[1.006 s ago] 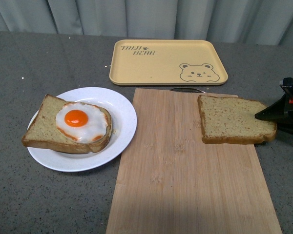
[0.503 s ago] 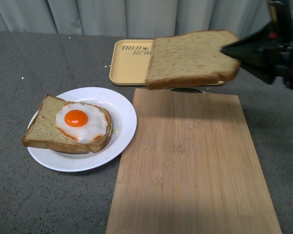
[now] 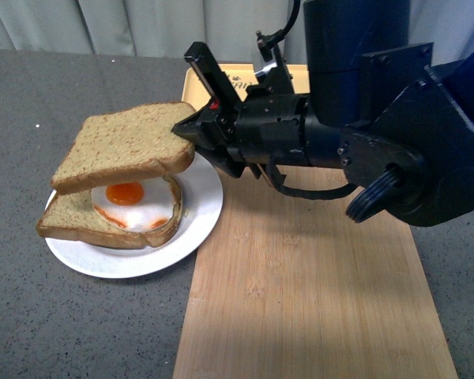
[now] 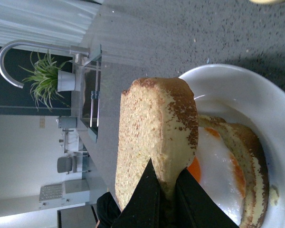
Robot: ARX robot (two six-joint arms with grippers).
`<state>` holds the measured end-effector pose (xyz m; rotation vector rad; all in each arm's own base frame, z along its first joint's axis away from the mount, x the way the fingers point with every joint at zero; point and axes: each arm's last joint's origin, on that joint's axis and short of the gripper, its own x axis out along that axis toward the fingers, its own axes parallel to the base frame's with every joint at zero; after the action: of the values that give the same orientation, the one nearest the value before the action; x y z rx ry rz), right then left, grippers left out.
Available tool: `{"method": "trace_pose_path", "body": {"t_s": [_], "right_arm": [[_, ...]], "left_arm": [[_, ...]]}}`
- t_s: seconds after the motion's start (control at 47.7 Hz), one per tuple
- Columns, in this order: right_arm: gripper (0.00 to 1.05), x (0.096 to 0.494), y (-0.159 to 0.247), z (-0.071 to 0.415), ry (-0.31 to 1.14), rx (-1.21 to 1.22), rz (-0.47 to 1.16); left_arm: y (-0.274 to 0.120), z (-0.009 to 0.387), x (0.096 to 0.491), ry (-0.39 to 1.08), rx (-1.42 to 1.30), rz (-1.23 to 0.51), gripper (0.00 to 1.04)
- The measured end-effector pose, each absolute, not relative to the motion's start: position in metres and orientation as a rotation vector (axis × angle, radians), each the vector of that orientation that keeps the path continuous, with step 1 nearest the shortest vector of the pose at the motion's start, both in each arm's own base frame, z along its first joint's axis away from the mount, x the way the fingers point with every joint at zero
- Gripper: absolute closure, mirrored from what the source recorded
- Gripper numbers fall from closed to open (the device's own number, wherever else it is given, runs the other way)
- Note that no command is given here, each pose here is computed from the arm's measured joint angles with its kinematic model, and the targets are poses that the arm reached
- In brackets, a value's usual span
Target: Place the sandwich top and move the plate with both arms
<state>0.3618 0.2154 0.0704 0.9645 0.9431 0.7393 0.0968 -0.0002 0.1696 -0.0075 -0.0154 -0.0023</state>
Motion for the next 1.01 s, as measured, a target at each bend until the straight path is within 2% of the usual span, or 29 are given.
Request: {"method": "trace_pose_path", "body": {"t_s": [0.293, 0.524, 0.692, 0.859, 0.901, 0.922, 0.943, 0.985, 1.006], "right_arm": [[1.01, 0.36, 0.227, 0.059, 1.028, 0.954, 0.691], [0.68, 0.35, 0.216, 0.052, 1.03, 0.87, 0.628], [0.46, 0.341, 0.203, 0.067, 0.964, 0.786, 0.585], [0.2, 0.336, 0.183, 0.094, 0.812, 0.56, 0.445], [0.17, 0.336, 0.181, 0.096, 0.765, 0.523, 0.417], [0.2, 0.336, 0.179, 0.096, 0.647, 0.465, 0.372], [0.21, 0.336, 0.178, 0.096, 0.617, 0.453, 0.358], [0.28, 0.333, 0.169, 0.097, 0.404, 0.333, 0.255], [0.3, 0.331, 0.166, 0.097, 0.361, 0.307, 0.223]], "left_arm": [[0.0, 0.17, 0.097, -0.015, -0.007, -0.002, 0.07], [0.0, 0.17, 0.097, -0.015, -0.007, -0.002, 0.07], [0.0, 0.17, 0.097, -0.015, -0.007, -0.002, 0.07], [0.0, 0.17, 0.097, -0.015, -0.007, -0.002, 0.07], [0.0, 0.17, 0.097, -0.015, -0.007, -0.002, 0.07], [0.0, 0.17, 0.097, -0.015, -0.007, -0.002, 0.07], [0.0, 0.17, 0.097, -0.015, -0.007, -0.002, 0.07], [0.0, 0.17, 0.097, -0.015, -0.007, -0.003, 0.07], [0.0, 0.17, 0.097, -0.015, -0.007, -0.004, 0.07]]}}
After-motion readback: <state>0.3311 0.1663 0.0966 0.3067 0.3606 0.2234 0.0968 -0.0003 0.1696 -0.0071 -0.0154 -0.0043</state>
